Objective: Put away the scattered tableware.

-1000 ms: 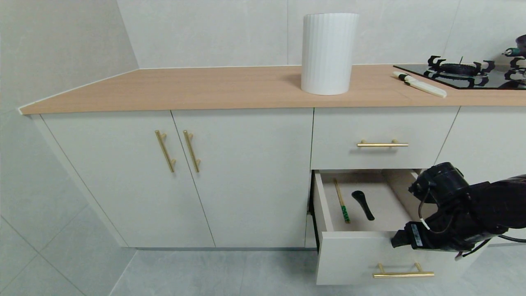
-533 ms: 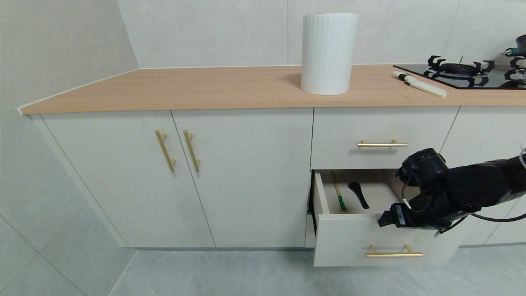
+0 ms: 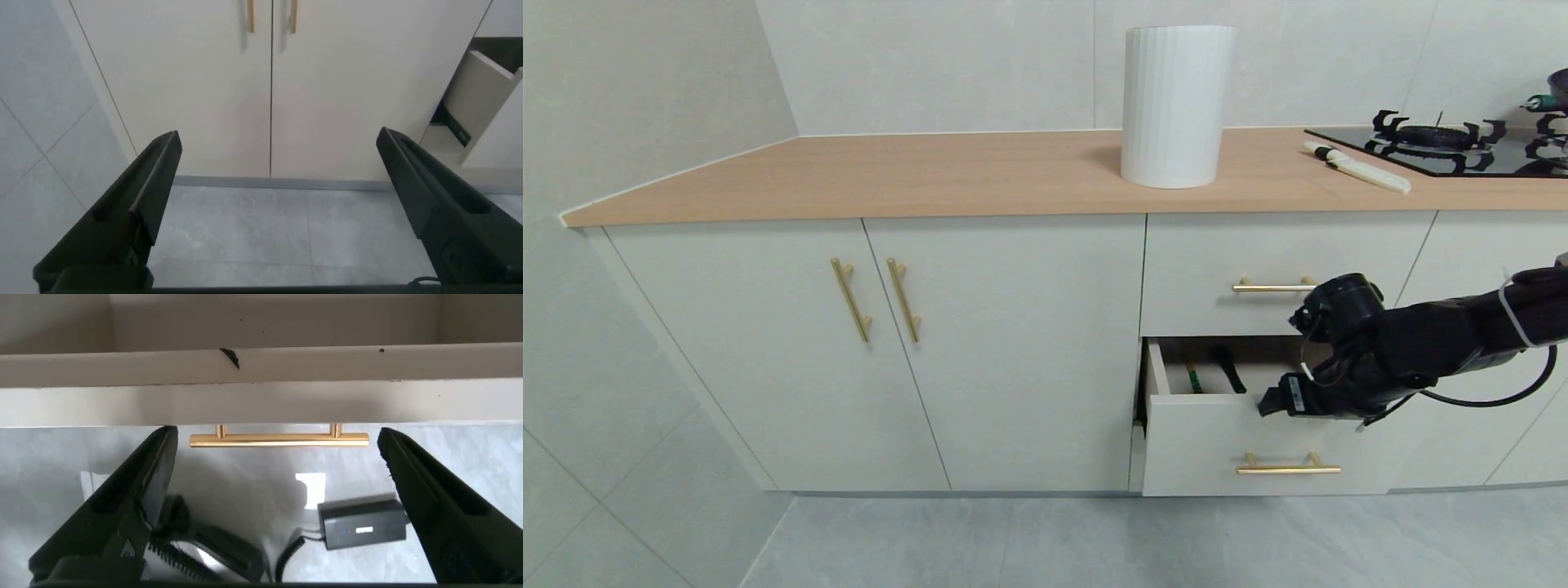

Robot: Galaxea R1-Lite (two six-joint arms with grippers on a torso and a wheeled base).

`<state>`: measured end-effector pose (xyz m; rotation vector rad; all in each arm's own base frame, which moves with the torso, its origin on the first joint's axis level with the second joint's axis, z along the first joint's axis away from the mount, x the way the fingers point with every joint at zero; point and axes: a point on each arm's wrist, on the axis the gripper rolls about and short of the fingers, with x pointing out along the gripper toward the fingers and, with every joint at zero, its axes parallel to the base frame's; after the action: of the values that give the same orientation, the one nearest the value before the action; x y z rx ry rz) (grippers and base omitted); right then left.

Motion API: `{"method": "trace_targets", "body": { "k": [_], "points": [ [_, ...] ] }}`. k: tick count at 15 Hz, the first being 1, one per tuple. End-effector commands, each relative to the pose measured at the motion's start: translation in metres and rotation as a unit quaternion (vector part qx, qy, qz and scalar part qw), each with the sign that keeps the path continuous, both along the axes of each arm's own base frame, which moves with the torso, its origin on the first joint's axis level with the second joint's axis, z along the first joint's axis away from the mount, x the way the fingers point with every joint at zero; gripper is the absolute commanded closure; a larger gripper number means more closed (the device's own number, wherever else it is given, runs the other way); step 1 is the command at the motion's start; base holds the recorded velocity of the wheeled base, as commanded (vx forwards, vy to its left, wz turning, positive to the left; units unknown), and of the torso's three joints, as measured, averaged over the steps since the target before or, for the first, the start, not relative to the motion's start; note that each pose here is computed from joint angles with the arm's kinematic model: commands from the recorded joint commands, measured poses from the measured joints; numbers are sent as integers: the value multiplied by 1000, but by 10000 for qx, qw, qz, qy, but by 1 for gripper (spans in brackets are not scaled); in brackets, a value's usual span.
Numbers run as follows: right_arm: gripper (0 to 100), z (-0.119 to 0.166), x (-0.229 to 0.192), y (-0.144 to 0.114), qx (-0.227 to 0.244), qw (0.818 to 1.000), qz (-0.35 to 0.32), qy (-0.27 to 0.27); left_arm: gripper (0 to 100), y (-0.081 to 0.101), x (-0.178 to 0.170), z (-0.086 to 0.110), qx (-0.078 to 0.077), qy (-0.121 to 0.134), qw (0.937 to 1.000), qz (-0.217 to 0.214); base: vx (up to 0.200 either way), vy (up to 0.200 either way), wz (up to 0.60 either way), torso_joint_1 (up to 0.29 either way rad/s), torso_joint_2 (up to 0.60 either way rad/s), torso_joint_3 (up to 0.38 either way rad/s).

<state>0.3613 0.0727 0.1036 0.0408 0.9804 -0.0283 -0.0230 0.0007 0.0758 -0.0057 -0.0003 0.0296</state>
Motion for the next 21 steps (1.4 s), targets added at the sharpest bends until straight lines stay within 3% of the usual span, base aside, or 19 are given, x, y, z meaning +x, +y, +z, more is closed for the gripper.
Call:
{"method": "trace_targets", "body": {
  "k": [1,4,17,21],
  "points": [
    [0,-10,8,2,-19,10000,-3,87,0,0,0,0,-2,-7,10000,6,0,0,0,0,0,0],
    [0,-21,23,5,-9,9999,-22,102,0,0,0,0,-2,1,10000,-2,0,0,0,0,0,0],
    [0,-43,50,12,111,9861,-542,-1568,0,0,0,0,-2,1,10000,-2,0,0,0,0,0,0],
    [0,-69,57,26,-54,9800,-636,-1886,0,0,0,0,-2,-7,10000,-2,0,0,0,0,0,0]
  ]
}}
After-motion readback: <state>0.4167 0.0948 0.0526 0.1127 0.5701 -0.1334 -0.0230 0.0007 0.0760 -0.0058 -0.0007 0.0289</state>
